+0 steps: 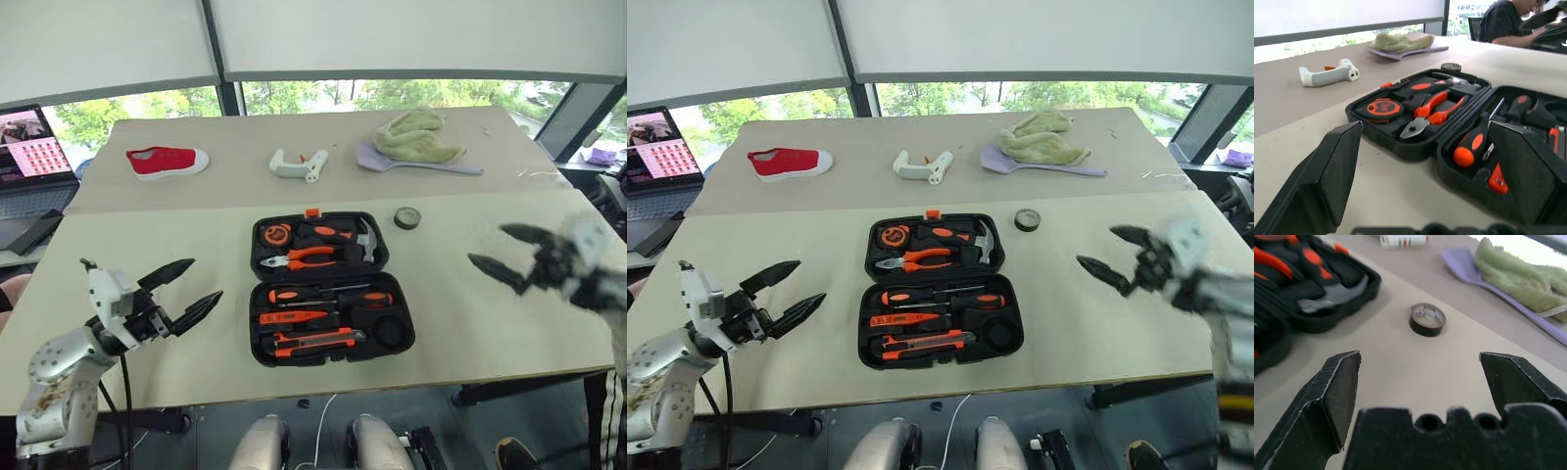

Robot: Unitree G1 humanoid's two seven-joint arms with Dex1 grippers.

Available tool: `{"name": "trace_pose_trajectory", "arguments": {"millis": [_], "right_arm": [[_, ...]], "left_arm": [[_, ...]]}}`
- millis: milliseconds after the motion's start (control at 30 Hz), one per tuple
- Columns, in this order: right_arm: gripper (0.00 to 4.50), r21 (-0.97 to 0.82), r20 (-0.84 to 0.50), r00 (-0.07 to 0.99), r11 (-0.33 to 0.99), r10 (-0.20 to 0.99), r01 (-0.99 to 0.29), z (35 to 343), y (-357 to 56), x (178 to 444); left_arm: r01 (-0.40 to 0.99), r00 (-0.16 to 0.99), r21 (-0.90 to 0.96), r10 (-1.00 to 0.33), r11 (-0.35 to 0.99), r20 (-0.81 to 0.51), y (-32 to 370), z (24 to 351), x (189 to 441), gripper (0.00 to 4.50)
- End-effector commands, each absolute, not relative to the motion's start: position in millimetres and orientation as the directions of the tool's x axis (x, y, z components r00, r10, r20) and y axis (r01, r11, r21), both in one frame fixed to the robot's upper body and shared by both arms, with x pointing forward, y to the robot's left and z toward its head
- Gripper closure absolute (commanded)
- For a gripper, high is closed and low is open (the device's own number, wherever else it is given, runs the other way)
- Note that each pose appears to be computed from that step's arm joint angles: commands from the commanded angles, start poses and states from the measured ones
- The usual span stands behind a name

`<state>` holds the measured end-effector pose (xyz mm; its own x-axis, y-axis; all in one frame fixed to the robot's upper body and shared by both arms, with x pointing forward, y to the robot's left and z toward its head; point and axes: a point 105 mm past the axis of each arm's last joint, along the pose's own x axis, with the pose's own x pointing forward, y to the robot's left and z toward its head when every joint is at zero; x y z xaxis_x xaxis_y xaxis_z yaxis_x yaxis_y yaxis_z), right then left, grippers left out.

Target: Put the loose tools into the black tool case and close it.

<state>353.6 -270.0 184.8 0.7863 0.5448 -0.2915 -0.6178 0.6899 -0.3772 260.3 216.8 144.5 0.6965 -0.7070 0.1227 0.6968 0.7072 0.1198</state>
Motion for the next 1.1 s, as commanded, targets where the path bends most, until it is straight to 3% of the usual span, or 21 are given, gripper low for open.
{"name": "trace_pose_trajectory", "arguments": {"millis": [33,167,400,800,1000,1100], "right_arm": [[0.00,-0.401,-0.462,0.717,0.598,0.522,-0.694,182.9,-254.7,382.4],[0.00,-0.473,-0.562,0.668,0.473,0.488,-0.744,184.4,-229.3,411.8],[0.00,-0.498,-0.621,0.661,0.439,0.422,-0.748,181.7,-202.2,440.0],[0.00,-0.485,-0.666,0.633,0.416,0.394,-0.770,164.1,-180.4,446.5],[0.00,-0.411,-0.669,0.625,0.501,0.401,-0.762,158.8,-174.7,447.2],[0.84,-0.386,-0.664,0.626,0.529,0.410,-0.756,158.4,-173.6,447.3]], "left_arm": [[0.712,0.661,0.165,-0.730,0.683,0.172,201.8,159.7,265.3,0.11],[0.731,0.635,0.171,-0.751,0.660,0.182,191.0,162.3,270.0,0.11],[0.759,0.603,0.170,-0.777,0.628,0.178,178.9,161.9,271.4,0.11],[0.768,0.593,0.177,-0.788,0.615,0.166,175.4,163.3,267.9,0.11],[0.767,0.593,0.187,-0.789,0.614,0.159,177.6,164.2,267.4,0.11],[0.770,0.589,0.194,-0.794,0.607,0.150,176.8,163.1,266.2,0.00]]}}
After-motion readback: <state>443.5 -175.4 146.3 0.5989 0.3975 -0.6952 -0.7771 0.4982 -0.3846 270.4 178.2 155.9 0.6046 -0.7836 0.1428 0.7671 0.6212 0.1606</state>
